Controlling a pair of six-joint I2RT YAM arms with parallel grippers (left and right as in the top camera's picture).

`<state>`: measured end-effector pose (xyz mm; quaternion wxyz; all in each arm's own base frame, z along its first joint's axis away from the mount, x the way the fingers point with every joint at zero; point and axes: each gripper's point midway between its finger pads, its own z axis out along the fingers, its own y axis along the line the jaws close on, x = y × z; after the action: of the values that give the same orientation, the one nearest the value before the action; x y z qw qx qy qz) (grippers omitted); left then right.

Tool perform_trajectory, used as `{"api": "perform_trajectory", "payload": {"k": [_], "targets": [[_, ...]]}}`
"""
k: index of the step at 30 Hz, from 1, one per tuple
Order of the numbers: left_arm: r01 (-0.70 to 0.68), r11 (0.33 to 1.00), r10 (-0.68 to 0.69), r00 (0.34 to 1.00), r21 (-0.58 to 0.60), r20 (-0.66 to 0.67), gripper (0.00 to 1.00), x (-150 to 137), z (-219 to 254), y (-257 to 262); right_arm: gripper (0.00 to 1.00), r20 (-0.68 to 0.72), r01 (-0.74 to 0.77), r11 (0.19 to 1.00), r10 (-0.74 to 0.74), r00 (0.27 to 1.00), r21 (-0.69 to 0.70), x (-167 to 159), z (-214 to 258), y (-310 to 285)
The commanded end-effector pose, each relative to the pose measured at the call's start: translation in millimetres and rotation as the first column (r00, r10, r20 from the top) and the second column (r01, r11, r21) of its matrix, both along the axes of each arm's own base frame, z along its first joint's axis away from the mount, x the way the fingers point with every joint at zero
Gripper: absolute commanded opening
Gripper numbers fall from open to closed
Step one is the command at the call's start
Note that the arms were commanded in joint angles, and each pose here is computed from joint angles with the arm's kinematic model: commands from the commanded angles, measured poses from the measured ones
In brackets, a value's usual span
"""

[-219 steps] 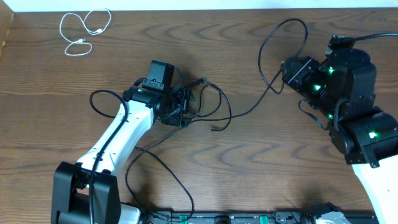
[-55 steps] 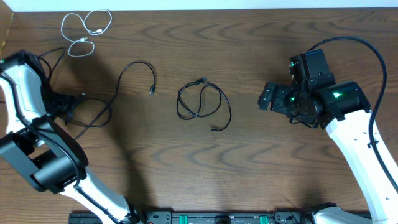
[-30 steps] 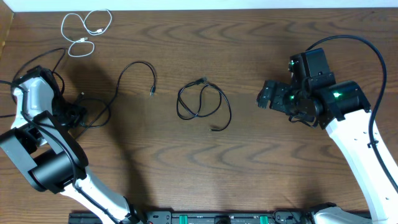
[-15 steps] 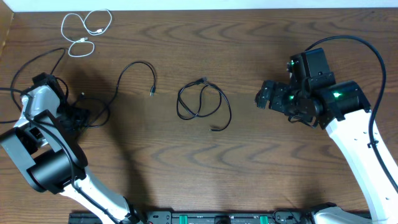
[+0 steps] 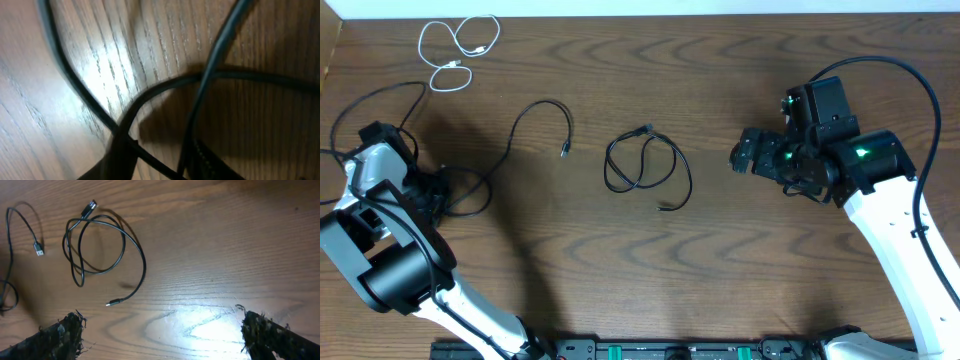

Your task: Untangle cables

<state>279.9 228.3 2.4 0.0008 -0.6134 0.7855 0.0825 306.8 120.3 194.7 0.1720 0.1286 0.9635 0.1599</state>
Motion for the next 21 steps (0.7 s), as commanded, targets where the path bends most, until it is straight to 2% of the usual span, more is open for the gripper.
{"api": "perform_trajectory", "payload": {"k": [1, 4, 6, 8, 11, 13, 16, 18, 21], "targets": [[0.003, 1.000, -0.003, 1.000, -0.012, 0.000, 0.26, 0, -7, -2, 0.99, 0.015, -0.010, 1.000, 0.010, 1.000, 0.006, 2, 5, 1], [0.011, 0.997, -0.002, 0.994, -0.082, 0.113, 0.19, 23, -6, -11, 0.99, 0.014, -0.010, 1.000, 0.010, 1.000, 0.005, 2, 5, 1], [0.030, 0.990, 0.001, 0.976, -0.141, 0.219, 0.08, 48, 3, -17, 0.99, 0.014, -0.010, 1.000, 0.010, 1.000, 0.005, 2, 5, 1], [0.063, 0.979, 0.004, 0.944, -0.193, 0.330, 0.08, 74, 17, -23, 0.99, 0.015, -0.010, 1.000, 0.010, 1.000, 0.005, 2, 5, 1], [0.156, 0.954, 0.003, 0.849, -0.257, 0.528, 0.08, 121, 53, -31, 0.99, 0.015, -0.010, 1.000, 0.010, 1.000, 0.005, 2, 5, 1], [0.229, 0.936, 0.003, 0.756, -0.269, 0.655, 0.07, 153, 86, -34, 0.99, 0.016, -0.010, 1.000, 0.010, 1.000, 0.006, 3, 5, 1], [0.208, 0.940, 0.057, 0.685, -0.270, 0.726, 0.08, 178, 127, -24, 0.99, 0.019, -0.010, 1.000, 0.010, 1.000, 0.007, 3, 6, 1], [0.208, 0.950, 0.044, 0.652, -0.234, 0.757, 0.08, 188, 148, -16, 0.99, 0.021, -0.010, 1.000, 0.010, 1.000, 0.007, 4, 6, 1], [0.186, 0.967, 0.017, 0.636, -0.175, 0.771, 0.07, 194, 164, -4, 0.99, 0.020, -0.010, 1.000, 0.010, 1.000, 0.007, 3, 6, 1]]}}
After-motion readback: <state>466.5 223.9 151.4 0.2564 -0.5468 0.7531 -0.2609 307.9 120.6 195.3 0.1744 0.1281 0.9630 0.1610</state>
